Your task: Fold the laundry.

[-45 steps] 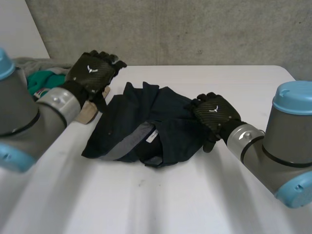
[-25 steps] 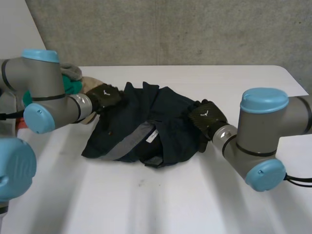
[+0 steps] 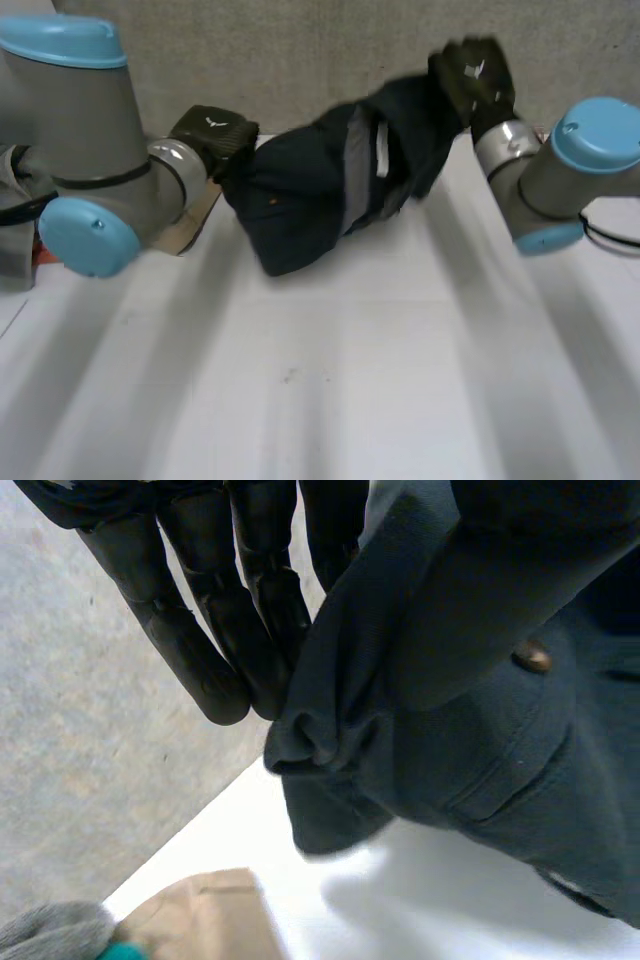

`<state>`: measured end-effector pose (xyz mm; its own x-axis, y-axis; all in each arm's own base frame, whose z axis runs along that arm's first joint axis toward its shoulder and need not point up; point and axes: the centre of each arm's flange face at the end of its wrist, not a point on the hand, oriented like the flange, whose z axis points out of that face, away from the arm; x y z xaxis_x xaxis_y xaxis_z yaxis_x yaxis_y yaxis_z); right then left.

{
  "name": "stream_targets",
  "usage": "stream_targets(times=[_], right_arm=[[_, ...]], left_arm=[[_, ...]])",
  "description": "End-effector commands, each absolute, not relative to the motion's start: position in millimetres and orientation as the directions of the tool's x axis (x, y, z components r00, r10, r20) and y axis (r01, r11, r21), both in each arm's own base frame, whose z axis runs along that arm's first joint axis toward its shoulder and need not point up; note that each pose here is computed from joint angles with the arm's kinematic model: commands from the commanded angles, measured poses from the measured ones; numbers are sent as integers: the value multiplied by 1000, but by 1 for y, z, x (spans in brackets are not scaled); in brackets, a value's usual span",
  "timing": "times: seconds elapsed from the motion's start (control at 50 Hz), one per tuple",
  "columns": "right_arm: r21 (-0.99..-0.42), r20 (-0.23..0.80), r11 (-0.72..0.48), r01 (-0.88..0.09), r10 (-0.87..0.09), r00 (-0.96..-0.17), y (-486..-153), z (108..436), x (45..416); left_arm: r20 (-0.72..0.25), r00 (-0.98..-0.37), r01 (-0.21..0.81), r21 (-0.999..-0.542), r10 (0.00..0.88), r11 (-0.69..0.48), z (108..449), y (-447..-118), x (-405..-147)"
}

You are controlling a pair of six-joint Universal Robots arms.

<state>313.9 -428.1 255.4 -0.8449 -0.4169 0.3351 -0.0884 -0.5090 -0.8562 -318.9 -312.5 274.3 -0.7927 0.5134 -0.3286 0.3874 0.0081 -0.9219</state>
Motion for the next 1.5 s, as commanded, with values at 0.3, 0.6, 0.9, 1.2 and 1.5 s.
stream_targets(times=[0.3, 0.6, 0.9, 1.2, 1.5], right_arm=[[-987, 52, -162, 19, -427, -903, -460, 246, 250], [-855, -81, 507, -111, -341, -937, -298, 235, 225], [-847, -164, 531, 34, -200, -966, -259, 155, 264], [-831, -209, 541, 127, -93, -973, -261, 150, 279], [-964, 192, 76, -255, -463, -865, -289, 308, 252]], left_arm=[[-37, -857, 160, -967, 514, 198, 269, -232, -358], [-204, -761, 330, -939, 616, 97, 225, -297, -330], [-211, -653, 430, -894, 728, 126, 153, -322, -378], [-315, -679, 503, -858, 664, 107, 152, -323, -385], [-338, -823, 327, -939, 457, -105, 354, -281, -297]])
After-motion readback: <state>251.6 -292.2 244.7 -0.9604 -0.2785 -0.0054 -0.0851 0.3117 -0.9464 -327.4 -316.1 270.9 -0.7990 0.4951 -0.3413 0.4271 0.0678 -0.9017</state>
